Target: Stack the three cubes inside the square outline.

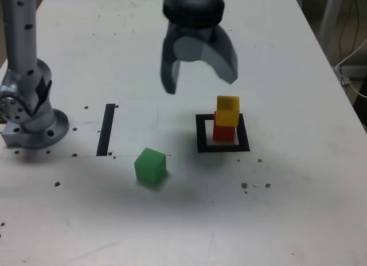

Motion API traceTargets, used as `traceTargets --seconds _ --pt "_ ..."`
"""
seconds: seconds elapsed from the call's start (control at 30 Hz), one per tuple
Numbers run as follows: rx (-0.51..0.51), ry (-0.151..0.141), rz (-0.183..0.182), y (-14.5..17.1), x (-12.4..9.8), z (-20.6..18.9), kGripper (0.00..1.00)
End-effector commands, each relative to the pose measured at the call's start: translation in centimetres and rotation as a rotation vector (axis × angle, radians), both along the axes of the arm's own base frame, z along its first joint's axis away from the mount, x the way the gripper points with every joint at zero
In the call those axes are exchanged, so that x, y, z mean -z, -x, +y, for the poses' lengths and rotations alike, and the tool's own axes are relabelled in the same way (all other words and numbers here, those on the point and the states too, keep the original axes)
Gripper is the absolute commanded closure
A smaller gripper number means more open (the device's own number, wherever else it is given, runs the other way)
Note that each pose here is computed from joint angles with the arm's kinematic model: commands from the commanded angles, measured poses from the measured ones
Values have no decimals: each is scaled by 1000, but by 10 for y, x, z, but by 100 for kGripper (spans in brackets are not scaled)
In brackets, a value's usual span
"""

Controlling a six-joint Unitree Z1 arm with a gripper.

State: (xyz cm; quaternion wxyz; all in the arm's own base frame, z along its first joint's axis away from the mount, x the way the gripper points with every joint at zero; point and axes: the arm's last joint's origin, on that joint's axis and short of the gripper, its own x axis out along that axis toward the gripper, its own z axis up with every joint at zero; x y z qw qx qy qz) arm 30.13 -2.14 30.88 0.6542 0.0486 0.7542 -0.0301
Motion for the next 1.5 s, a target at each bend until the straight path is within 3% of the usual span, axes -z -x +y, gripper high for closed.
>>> traceTargets --seconds 0.0,0.23,0.43,1.1,1.33,1.47 --pt "32 7 4 12 0 -11 1" --pt "154 6 53 42 16 -49 1" --pt "215 15 74 56 34 -69 1" --pt "260 64 97 59 85 -76 7" --pt "268 87 104 57 95 -77 15" --pt "274 100 108 55 98 -78 26"
